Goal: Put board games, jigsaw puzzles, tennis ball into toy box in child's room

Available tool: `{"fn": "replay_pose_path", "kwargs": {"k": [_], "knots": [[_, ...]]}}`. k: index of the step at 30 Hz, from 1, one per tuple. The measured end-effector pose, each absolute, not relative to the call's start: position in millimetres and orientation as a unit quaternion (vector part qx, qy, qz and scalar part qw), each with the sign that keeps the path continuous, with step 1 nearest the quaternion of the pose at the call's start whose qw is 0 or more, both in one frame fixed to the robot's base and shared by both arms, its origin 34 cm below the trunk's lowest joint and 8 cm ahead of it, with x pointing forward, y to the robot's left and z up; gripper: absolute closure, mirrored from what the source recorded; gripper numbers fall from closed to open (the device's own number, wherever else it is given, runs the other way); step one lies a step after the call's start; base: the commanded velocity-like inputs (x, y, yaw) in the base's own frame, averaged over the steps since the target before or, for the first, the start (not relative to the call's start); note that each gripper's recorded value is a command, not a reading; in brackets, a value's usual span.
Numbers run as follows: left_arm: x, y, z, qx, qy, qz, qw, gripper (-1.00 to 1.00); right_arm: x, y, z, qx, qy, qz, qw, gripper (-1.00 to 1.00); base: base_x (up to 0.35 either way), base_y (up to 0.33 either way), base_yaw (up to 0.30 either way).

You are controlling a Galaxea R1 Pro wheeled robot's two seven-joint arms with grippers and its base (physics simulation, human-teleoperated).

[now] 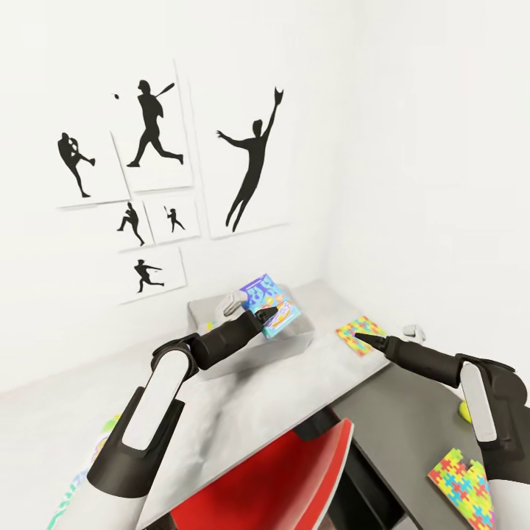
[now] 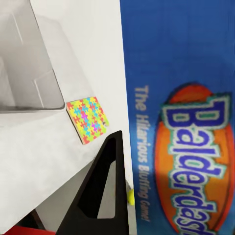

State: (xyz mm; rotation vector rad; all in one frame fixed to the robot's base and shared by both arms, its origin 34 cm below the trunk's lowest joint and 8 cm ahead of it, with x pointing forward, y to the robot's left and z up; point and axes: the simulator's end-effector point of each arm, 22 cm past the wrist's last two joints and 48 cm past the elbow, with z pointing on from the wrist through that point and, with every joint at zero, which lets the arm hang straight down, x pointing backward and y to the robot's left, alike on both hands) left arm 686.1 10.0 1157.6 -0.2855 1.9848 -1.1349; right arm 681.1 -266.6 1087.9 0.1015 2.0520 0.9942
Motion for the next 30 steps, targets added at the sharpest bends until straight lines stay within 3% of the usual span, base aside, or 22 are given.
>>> {"fn": "replay_pose_path", "kwargs": {"k": [16, 30], "knots": [[687.0, 11.5, 1157.7, -0.115, 0.786, -0.45, 0.407, 1.0, 680.9, -265.5, 1087.9, 0.04, 0.817, 0.397, 0.416, -1.0, 0.0, -0.171, 0.09], [687.0, 11.5, 1157.7, -0.115, 0.787, -0.449, 0.407, 1.0, 680.9, -264.0, 1087.7, 0.039, 0.817, 0.398, 0.416, -1.0, 0.0, -0.033, 0.124]]}}
